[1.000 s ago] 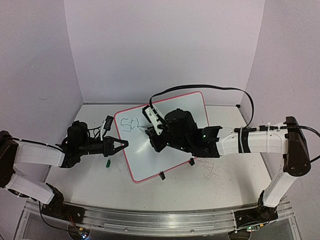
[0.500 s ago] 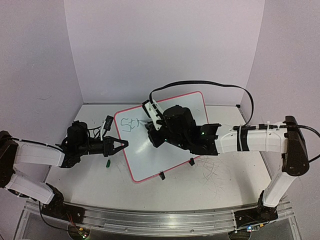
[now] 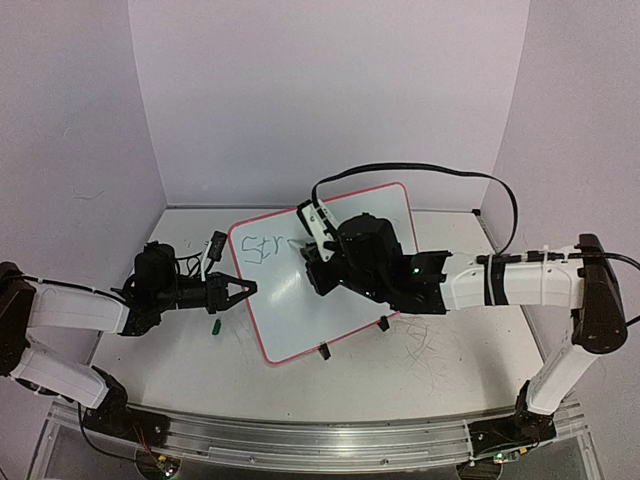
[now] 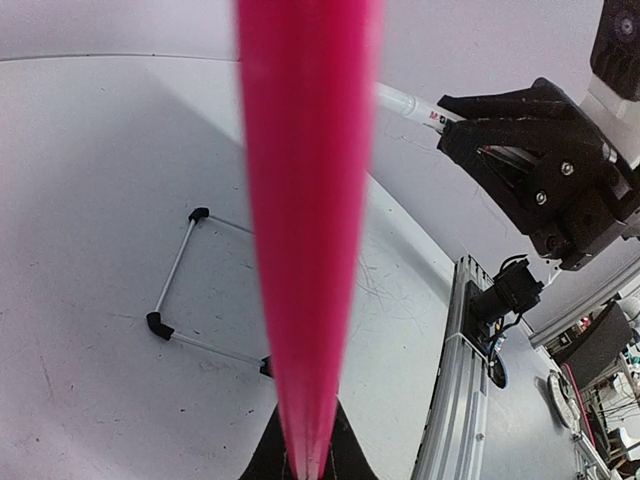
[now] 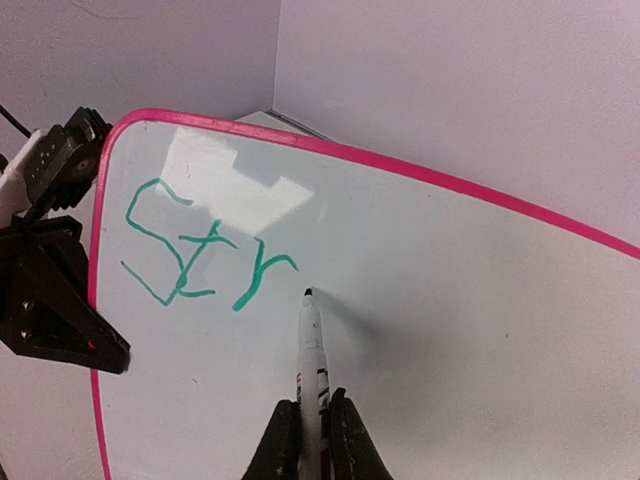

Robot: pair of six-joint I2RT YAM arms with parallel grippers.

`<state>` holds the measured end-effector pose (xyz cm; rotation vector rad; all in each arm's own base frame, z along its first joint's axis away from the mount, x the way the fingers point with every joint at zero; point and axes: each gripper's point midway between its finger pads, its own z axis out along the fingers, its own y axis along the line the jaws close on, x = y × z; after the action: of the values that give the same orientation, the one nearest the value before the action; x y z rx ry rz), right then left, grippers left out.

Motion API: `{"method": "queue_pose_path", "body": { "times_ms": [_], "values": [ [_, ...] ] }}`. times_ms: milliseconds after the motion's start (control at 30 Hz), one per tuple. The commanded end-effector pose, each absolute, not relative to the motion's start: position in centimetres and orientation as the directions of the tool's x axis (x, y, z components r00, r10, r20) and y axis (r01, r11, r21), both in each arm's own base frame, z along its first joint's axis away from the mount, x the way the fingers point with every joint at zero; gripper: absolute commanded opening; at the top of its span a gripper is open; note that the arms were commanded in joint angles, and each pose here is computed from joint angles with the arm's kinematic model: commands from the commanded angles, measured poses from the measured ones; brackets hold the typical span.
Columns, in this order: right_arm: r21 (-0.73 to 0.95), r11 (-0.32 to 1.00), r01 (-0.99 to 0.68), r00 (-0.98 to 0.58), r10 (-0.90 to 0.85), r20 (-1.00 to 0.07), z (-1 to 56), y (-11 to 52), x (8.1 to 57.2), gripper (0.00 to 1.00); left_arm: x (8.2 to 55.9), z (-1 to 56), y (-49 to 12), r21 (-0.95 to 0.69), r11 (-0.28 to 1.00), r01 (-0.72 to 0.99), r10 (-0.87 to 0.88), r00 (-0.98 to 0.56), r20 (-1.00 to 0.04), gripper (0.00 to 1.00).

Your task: Write a sentence on the whiteboard

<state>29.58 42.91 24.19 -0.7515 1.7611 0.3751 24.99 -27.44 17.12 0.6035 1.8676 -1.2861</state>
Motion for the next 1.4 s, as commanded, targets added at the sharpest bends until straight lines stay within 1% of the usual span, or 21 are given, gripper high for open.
{"method": "queue_pose_path", "body": {
  "times_ms": [0, 100, 400, 633, 1033, 1367],
  "values": [
    [-0.021, 0.748, -0.663, -0.171, -0.179, -0.969, 27.3, 41.3, 30.1, 0.00, 25.6, 19.2, -27.4, -0.474, 0.384, 0.792, -0.057, -0.492, -0.869, 0.00],
    [-0.006, 0.746, -0.666, -0.204, -0.189, -0.960, 26.0, 41.4, 30.8, 0.00, 25.6, 19.2, -27.5, -0.473, 0.384, 0.793, -0.056, -0.492, -0.869, 0.00],
    [-0.002, 0.693, -0.721, -0.170, -0.180, -0.969, 26.9, 43.1, 30.4, 0.00, 25.8, 19.1, -27.6, -0.477, 0.385, 0.790, -0.054, -0.496, -0.866, 0.00],
    [-0.013, 0.724, -0.690, -0.169, -0.178, -0.969, 26.6, 42.9, 31.1, 0.00, 25.8, 19.0, -27.6, -0.475, 0.384, 0.791, -0.051, -0.496, -0.867, 0.00],
    [-0.015, 0.729, -0.685, -0.171, -0.180, -0.969, 26.5, 43.4, 31.6, 0.00, 25.7, 19.2, -27.5, -0.474, 0.382, 0.793, -0.053, -0.493, -0.869, 0.00],
    [-0.019, 0.700, -0.714, -0.186, -0.216, -0.959, 25.4, 43.8, 30.3, 0.00, 25.8, 19.1, -27.5, -0.472, 0.384, 0.793, -0.051, -0.492, -0.869, 0.00]
  ]
}}
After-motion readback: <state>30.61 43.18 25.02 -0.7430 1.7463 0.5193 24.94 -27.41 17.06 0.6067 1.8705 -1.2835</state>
